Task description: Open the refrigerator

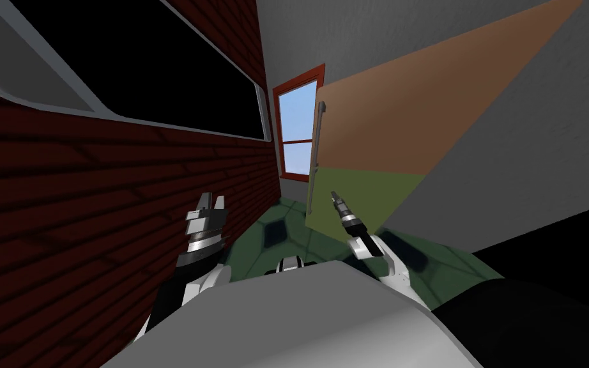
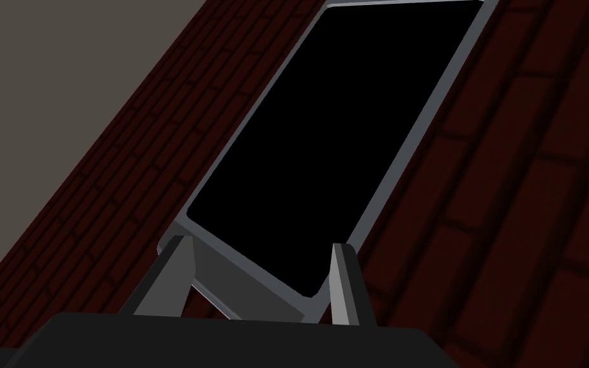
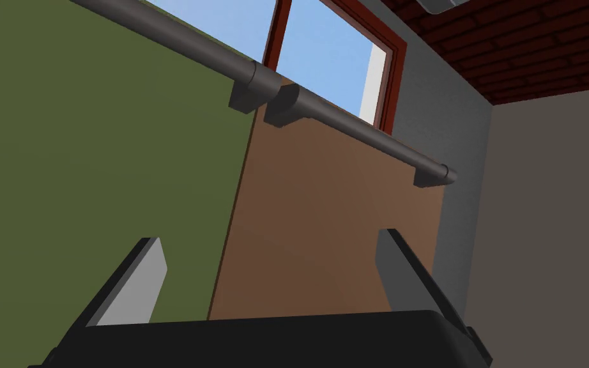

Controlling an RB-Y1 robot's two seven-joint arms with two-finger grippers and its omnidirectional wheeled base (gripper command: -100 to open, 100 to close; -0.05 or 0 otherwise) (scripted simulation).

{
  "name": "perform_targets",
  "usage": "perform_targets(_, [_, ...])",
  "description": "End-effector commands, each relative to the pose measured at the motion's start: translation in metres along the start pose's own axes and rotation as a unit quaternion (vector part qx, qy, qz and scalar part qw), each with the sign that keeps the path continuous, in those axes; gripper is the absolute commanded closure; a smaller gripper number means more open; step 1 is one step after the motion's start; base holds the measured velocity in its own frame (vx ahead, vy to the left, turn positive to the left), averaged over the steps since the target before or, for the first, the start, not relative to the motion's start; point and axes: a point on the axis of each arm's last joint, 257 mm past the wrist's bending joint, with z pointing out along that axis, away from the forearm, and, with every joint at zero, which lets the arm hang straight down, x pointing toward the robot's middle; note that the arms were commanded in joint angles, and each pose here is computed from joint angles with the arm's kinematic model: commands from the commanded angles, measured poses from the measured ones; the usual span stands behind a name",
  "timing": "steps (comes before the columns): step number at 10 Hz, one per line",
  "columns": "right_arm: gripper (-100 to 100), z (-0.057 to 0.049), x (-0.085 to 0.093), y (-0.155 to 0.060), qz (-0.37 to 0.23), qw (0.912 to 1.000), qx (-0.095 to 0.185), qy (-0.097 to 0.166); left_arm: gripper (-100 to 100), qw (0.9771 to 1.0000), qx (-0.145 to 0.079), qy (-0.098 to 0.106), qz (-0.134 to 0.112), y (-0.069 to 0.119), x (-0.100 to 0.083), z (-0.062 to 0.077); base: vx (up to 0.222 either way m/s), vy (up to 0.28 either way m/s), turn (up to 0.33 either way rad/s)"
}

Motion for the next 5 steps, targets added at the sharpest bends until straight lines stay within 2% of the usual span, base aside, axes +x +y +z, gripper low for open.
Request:
perform_targets(1, [-100,0.001,-0.005,-0.018,-0.058,0.9981,0.02,0.013,0,1.0,0.0,0.0,0.0,0.0,0.0,0.0,0.01,0.05,0.044])
perform_targets(3, [-100,0.003,-0.014,-0.041,-0.127,0.9906,0.043,0.028,0,1.0,0.0,0.0,0.0,0.0,0.0,0.0,0.005,0.045,0.134])
perform_targets(5, [-100,0.006,-0.027,-0.065,-0.195,0.9777,0.066,0.042,0,1.0,0.0,0.0,0.0,0.0,0.0,0.0,0.005,0.074,0.178])
